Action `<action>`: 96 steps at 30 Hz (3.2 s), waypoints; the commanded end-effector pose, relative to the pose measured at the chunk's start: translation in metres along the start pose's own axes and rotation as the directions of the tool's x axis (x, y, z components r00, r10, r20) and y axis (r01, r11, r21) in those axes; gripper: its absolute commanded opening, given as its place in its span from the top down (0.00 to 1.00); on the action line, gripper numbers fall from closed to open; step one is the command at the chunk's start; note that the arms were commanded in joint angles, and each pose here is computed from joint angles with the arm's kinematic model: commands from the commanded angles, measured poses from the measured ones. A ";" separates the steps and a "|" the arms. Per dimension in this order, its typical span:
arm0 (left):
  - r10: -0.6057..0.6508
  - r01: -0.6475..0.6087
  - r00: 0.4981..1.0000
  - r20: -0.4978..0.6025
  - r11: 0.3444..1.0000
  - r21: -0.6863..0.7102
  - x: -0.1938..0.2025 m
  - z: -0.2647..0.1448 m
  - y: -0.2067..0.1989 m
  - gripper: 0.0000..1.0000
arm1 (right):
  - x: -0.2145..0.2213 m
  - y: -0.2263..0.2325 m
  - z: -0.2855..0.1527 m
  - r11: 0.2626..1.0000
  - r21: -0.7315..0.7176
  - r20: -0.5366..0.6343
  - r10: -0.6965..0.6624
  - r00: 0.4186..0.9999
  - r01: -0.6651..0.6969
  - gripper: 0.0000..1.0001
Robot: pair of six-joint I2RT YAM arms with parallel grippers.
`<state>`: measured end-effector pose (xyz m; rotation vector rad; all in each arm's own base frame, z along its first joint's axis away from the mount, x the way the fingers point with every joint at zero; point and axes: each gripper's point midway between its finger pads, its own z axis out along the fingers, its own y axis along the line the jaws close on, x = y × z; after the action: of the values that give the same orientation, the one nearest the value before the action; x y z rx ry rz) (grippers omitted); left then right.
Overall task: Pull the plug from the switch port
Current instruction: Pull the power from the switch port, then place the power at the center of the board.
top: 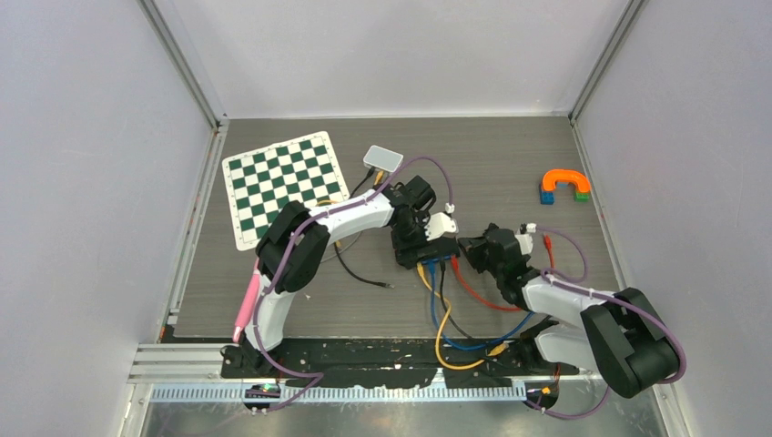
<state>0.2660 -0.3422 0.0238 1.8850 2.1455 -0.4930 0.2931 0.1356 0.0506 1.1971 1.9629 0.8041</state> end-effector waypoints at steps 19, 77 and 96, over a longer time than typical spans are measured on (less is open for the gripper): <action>-0.033 0.050 0.992 -0.125 0.989 0.136 0.047 0.011 -0.039 0.44 | -0.019 0.003 -0.001 0.974 -0.157 -0.016 0.164 0.986 -0.164 0.95; -0.061 0.084 0.991 -0.122 0.978 0.190 0.047 0.007 -0.053 0.53 | -0.068 0.022 -0.025 0.961 -0.257 0.069 0.121 0.990 -0.100 0.95; -0.054 0.056 0.998 -0.024 0.992 0.109 0.017 -0.010 -0.041 0.00 | -0.108 0.004 -0.023 0.861 0.139 0.047 -0.498 0.866 0.488 0.90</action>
<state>0.2369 -0.3407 0.0276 1.9044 2.1599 -0.6237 0.3181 0.0385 0.1086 0.9158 1.9488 0.4985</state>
